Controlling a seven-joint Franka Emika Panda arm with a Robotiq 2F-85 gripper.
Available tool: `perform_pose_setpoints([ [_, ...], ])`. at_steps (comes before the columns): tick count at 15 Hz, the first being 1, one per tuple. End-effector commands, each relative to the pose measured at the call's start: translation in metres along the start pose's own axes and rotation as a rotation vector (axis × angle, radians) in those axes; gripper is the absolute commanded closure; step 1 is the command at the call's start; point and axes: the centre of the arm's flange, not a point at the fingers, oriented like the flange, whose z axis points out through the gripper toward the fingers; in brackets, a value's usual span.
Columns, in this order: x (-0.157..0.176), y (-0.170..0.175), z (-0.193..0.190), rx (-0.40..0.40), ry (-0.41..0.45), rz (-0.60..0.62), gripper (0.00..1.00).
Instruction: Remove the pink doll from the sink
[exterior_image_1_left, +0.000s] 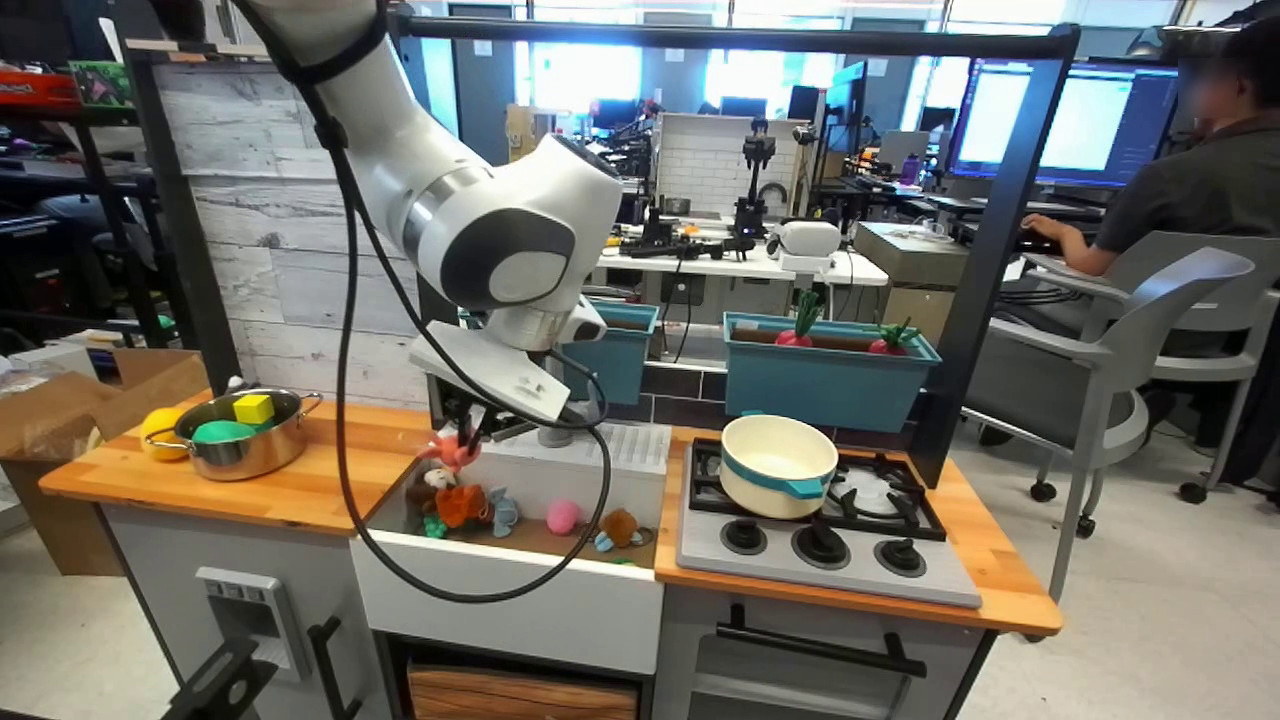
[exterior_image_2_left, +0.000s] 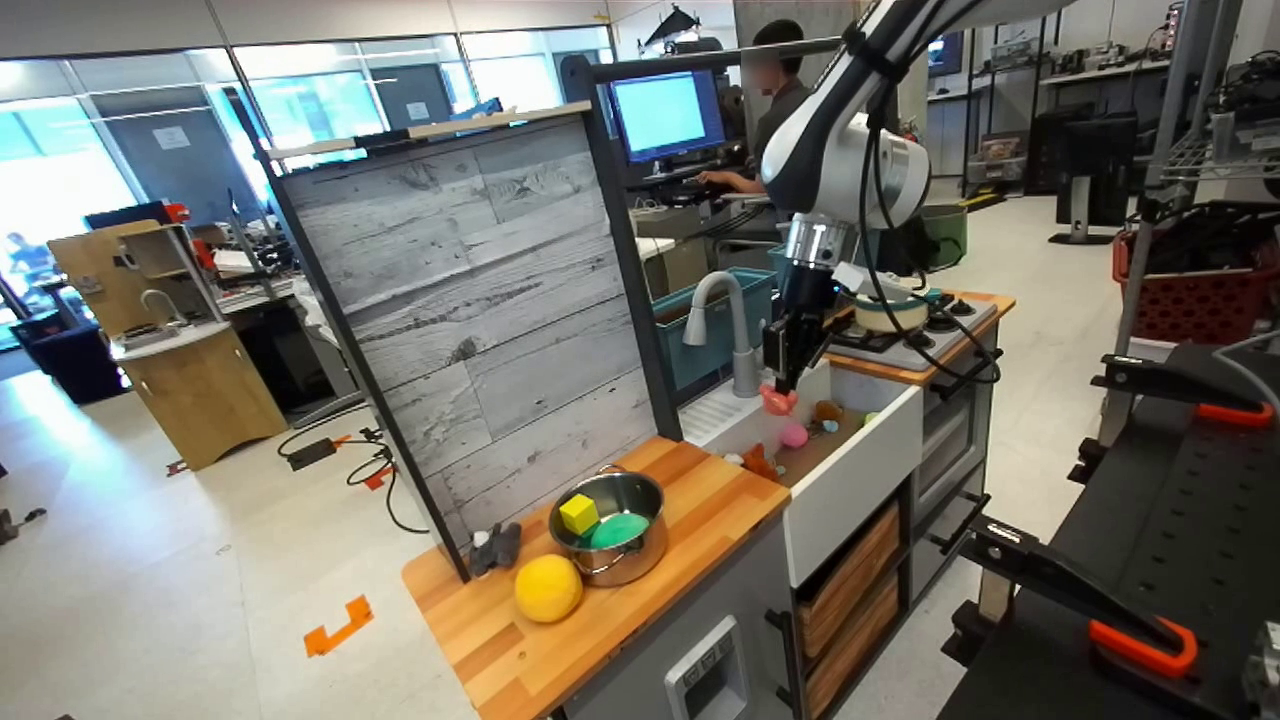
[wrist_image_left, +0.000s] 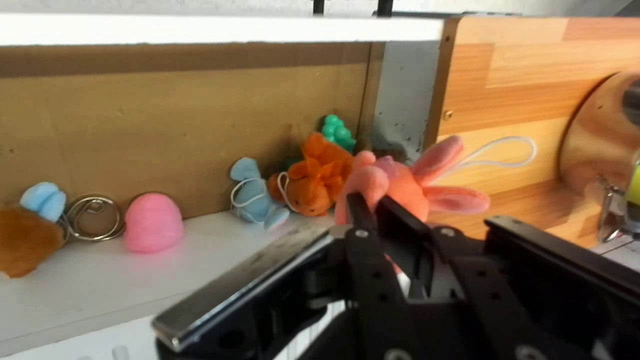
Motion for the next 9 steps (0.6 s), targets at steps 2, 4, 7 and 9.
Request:
perform_pose_setpoints([
  [2, -0.052, -0.086, -0.013, -0.007, -0.049, -0.043, 0.97],
  [4, -0.057, -0.122, 0.001, -0.038, -0.041, -0.066, 0.97],
  [7, -0.058, -0.166, 0.033, -0.096, 0.015, -0.104, 0.97],
  [9, -0.054, -0.187, 0.058, -0.141, 0.073, -0.128, 0.97],
])
